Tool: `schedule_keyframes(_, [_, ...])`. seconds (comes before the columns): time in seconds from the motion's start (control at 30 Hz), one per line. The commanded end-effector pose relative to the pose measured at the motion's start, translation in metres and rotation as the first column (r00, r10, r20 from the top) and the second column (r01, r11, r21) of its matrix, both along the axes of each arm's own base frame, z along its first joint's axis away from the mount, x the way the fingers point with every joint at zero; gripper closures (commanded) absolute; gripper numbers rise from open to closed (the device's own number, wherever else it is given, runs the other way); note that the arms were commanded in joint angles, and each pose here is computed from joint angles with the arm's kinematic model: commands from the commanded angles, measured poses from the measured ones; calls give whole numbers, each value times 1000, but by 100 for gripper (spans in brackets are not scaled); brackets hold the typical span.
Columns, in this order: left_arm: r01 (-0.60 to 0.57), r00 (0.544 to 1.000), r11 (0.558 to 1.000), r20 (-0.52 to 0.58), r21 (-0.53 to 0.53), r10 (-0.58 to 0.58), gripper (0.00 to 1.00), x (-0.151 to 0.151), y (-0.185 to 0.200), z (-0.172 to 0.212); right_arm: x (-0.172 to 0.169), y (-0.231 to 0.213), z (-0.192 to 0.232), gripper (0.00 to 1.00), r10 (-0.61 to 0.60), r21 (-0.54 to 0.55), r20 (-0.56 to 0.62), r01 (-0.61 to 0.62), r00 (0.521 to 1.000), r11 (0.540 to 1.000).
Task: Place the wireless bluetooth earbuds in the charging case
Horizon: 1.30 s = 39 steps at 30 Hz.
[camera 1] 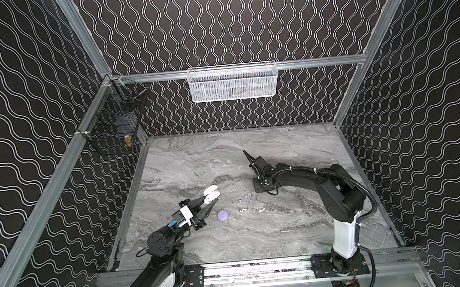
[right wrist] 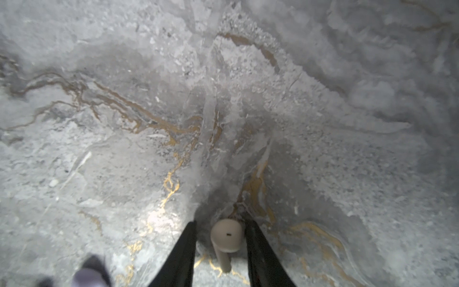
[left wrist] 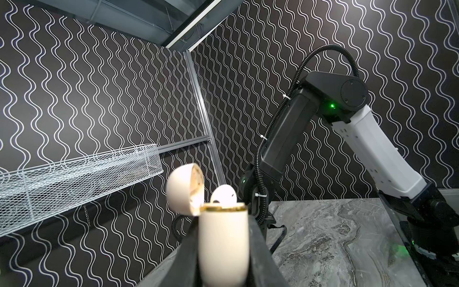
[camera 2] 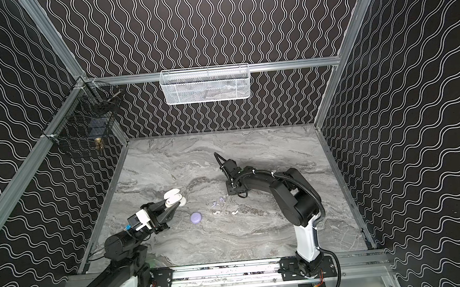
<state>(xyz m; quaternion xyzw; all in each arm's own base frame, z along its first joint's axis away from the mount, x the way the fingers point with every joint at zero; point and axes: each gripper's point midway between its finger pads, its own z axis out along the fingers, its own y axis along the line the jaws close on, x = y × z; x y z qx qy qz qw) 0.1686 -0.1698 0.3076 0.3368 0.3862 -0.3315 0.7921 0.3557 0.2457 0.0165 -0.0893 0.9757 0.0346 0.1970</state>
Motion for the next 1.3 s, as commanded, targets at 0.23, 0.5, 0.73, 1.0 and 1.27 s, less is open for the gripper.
schedule_keyframes(0.23, [25, 999, 1000, 39, -12, -25, 100, -7, 0, 10, -16, -17, -12, 75, -31, -53, -56, 28, 998, 998])
schedule_keyframes(0.5, [21, 999, 1000, 40, -6, -21, 100, -7, -1, 8, -6, -12, 30, 78, -73, 41, 50, 71, 996, 997])
schedule_keyframes(0.73, [4, 999, 1000, 47, -12, -4, 100, -5, 1, 8, -6, -5, 129, 81, -115, 181, 261, 69, 958, 981])
schedule_keyframes(1.0, [-19, 997, 999, 68, -49, 22, 100, -6, 6, 11, -71, 32, 279, 81, -141, 382, 571, -109, 809, 918])
schedule_keyframes(1.27, [-35, 998, 996, 47, -82, 39, 100, -3, 11, 13, -141, 72, 361, 83, -139, 541, 668, -349, 731, 765])
